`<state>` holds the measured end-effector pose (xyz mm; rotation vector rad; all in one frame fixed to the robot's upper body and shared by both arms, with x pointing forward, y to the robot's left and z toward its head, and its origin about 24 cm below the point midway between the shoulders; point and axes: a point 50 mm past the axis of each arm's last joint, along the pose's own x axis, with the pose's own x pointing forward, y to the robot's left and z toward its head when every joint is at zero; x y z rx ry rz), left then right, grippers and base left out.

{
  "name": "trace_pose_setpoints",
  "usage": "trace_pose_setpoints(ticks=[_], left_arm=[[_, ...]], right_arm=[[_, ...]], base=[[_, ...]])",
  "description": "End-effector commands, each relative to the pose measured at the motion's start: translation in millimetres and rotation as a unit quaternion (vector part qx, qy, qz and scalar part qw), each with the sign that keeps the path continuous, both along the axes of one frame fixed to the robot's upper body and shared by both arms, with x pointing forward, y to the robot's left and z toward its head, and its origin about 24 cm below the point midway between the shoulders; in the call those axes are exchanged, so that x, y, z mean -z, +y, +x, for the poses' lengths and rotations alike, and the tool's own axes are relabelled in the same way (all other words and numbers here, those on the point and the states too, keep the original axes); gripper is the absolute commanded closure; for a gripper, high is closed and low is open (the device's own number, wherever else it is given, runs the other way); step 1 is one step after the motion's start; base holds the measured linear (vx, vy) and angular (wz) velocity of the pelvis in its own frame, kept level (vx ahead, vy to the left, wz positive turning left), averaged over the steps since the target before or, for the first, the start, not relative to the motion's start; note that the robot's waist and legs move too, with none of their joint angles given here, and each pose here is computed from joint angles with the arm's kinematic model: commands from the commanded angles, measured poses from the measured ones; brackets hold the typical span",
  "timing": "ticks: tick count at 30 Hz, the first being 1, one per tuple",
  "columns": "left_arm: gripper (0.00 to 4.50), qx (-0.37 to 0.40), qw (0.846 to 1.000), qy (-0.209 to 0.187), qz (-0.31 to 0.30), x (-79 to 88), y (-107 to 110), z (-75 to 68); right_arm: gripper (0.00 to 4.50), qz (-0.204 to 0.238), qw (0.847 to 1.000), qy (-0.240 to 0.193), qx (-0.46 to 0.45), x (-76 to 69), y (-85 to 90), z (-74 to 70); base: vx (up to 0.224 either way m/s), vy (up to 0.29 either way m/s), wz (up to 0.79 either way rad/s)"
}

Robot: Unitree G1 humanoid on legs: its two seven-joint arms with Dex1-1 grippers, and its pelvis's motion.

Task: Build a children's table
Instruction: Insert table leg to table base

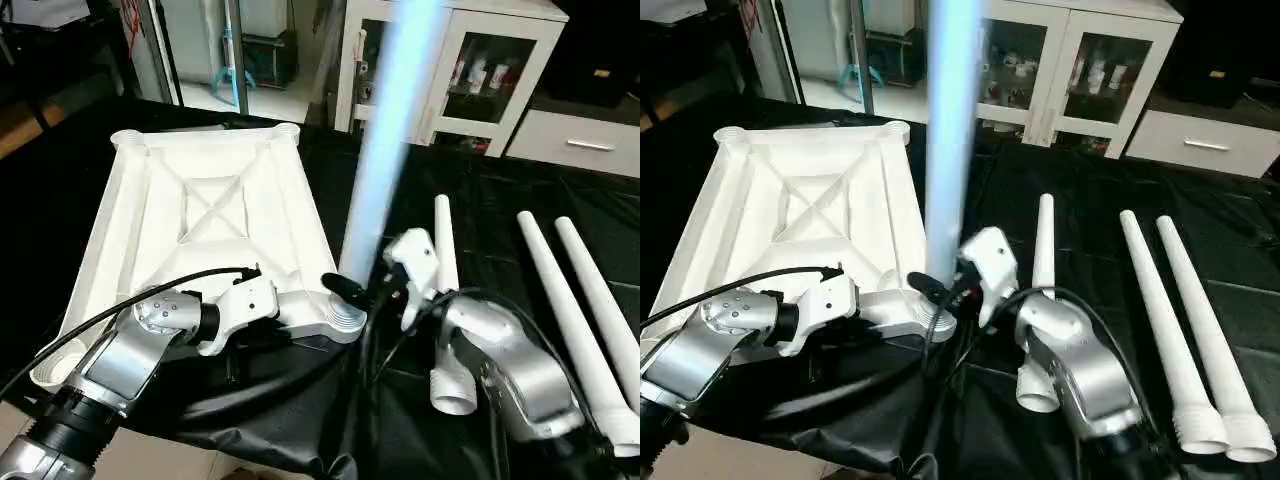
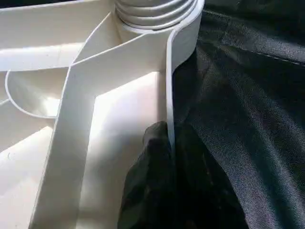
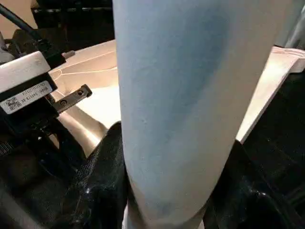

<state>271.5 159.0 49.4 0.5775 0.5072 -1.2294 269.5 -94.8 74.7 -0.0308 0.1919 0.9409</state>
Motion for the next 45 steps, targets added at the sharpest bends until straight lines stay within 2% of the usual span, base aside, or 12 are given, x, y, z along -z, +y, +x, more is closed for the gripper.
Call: trace_pose_setpoints(ticks=[1,11,18,19,21,22,25,26,30,35,38,45], left_arm=[[4.50,-0.002,1.000,-0.027,-0.009,-6.4,-3.8,8.5],[4.50,-0.024,0.999,-0.022,-0.031,-4.7,-5.2,5.8],[4.50,-0.029,0.999,-0.023,-0.031,-3.7,-3.8,6.8],[4.50,-0.035,0.999,-0.025,-0.029,-2.7,-2.9,8.1],[4.50,-0.086,0.995,-0.031,-0.032,3.9,-11.4,15.7],[4.50,-0.101,0.994,-0.033,-0.037,4.8,-16.8,17.9],[4.50,-0.114,0.992,-0.030,-0.052,3.8,-29.4,20.1],[4.50,-0.114,0.992,-0.030,-0.052,3.8,-29.4,20.1],[4.50,-0.165,0.983,-0.036,-0.076,-2.7,-77.3,31.0],[4.50,-0.231,0.965,-0.051,-0.114,-15.1,-108.7,44.6],[4.50,-0.235,0.962,-0.061,-0.127,-22.7,-119.0,46.6],[4.50,-0.243,0.963,-0.060,-0.102,-15.5,-109.9,43.5]], right_arm=[[2.66,-0.065,0.990,0.123,0.030,51.2,-11.9,-6.3],[2.66,-0.052,0.988,0.142,0.042,58.5,-15.9,-18.2],[2.66,-0.057,0.988,0.133,0.051,61.3,-16.7,-17.4],[2.66,-0.059,0.988,0.126,0.065,61.6,-16.3,-13.5],[2.66,-0.075,0.978,0.095,0.167,62.1,-15.1,15.5],[2.66,-0.082,0.973,0.088,0.199,61.9,-14.7,23.9],[2.66,-0.086,0.962,0.083,0.245,60.8,-14.9,36.0],[2.66,-0.086,0.962,0.083,0.245,60.8,-14.9,36.0],[2.66,-0.084,0.932,0.081,0.342,55.8,-8.0,63.4],[2.66,-0.083,0.913,0.084,0.391,56.1,-0.1,75.5],[2.66,-0.069,0.909,0.090,0.402,54.9,4.8,79.8],[2.66,-0.046,0.913,0.089,0.395,51.4,14.2,85.1]], base=[[0.000,0.000,0.00],[0.000,0.000,0.00],[0.000,0.000,0.00],[0.000,0.000,0.00],[0.000,0.000,0.00],[-0.055,0.014,-0.16],[-0.043,0.014,-0.12],[0.000,0.000,0.00],[-0.013,0.008,-0.02],[0.000,0.000,0.00],[0.000,0.000,0.00],[-0.009,-0.018,-0.02]])
